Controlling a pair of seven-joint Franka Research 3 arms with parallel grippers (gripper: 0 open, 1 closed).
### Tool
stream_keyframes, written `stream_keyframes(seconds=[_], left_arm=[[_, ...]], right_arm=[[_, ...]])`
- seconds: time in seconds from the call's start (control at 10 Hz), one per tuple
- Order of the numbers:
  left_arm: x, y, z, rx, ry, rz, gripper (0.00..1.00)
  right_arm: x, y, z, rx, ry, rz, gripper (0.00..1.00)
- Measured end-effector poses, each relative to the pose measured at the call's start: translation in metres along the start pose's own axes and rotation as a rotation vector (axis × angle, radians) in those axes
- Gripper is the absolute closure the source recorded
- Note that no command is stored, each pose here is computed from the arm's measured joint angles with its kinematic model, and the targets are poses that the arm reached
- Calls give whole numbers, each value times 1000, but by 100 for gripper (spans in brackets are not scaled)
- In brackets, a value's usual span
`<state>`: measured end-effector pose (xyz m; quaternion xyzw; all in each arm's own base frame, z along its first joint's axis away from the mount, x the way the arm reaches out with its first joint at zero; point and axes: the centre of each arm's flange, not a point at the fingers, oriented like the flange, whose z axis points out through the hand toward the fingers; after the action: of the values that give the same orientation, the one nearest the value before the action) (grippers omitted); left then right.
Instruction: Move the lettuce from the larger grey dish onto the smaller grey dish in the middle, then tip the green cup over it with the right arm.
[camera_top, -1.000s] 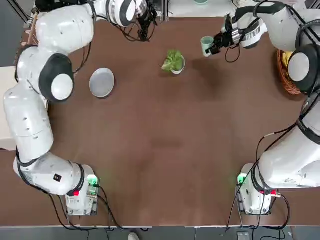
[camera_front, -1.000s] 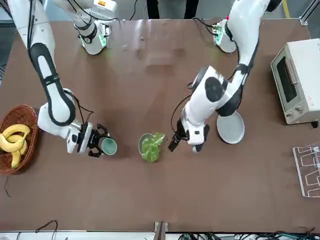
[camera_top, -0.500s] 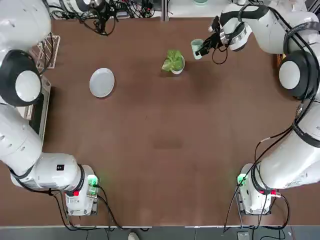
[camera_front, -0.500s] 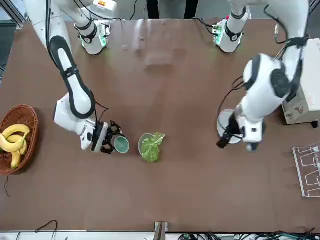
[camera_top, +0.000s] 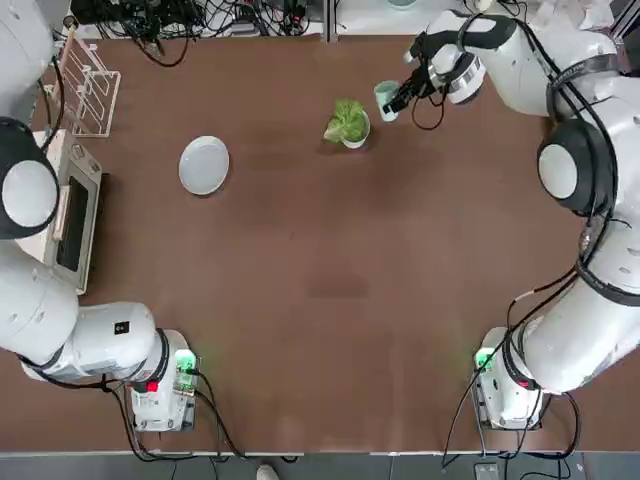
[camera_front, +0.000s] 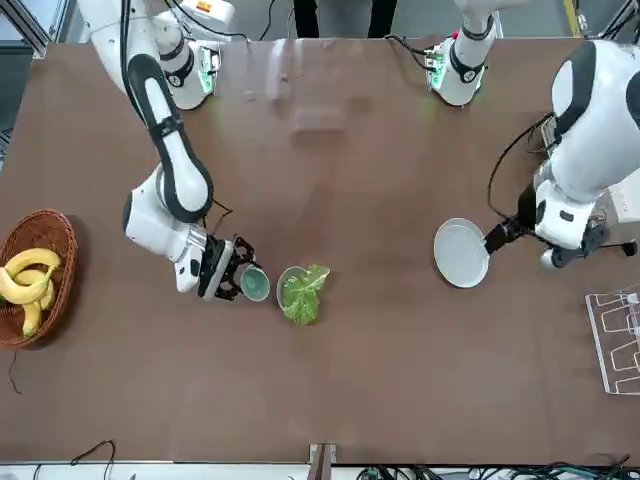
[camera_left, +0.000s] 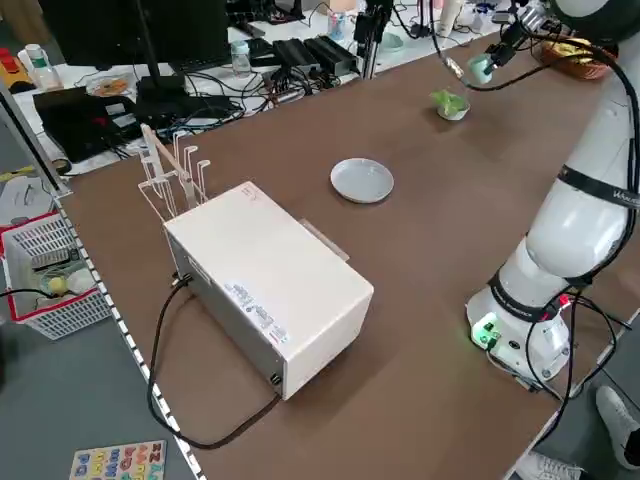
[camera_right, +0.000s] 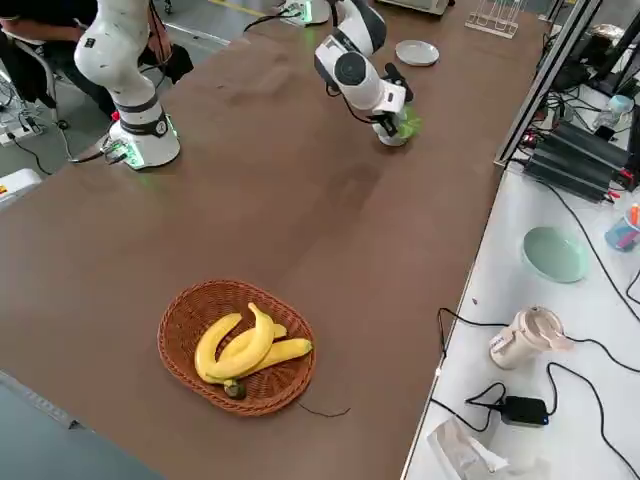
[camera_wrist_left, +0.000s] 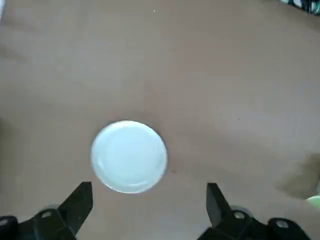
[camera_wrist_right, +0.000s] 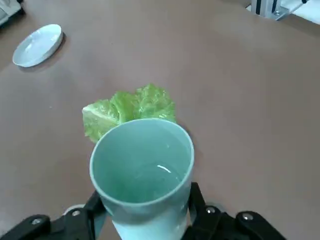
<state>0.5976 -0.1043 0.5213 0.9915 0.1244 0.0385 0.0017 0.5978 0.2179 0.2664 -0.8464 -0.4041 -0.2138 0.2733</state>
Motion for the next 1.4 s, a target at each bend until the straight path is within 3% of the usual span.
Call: stream_keyframes(seconds=[0.4,1.0,1.4], left_arm=[[-3,-9,-36,46,-57,241,0],[-28,-14,-114,16,14,240,0],[-26,-16,-117,-21,0,234,0]], right_arm=[[-1,5,-5,-25,-68,-22,32],[26,-15,-10,-56,-111,171,32],[44,-40,3,-53,-134,275,32]])
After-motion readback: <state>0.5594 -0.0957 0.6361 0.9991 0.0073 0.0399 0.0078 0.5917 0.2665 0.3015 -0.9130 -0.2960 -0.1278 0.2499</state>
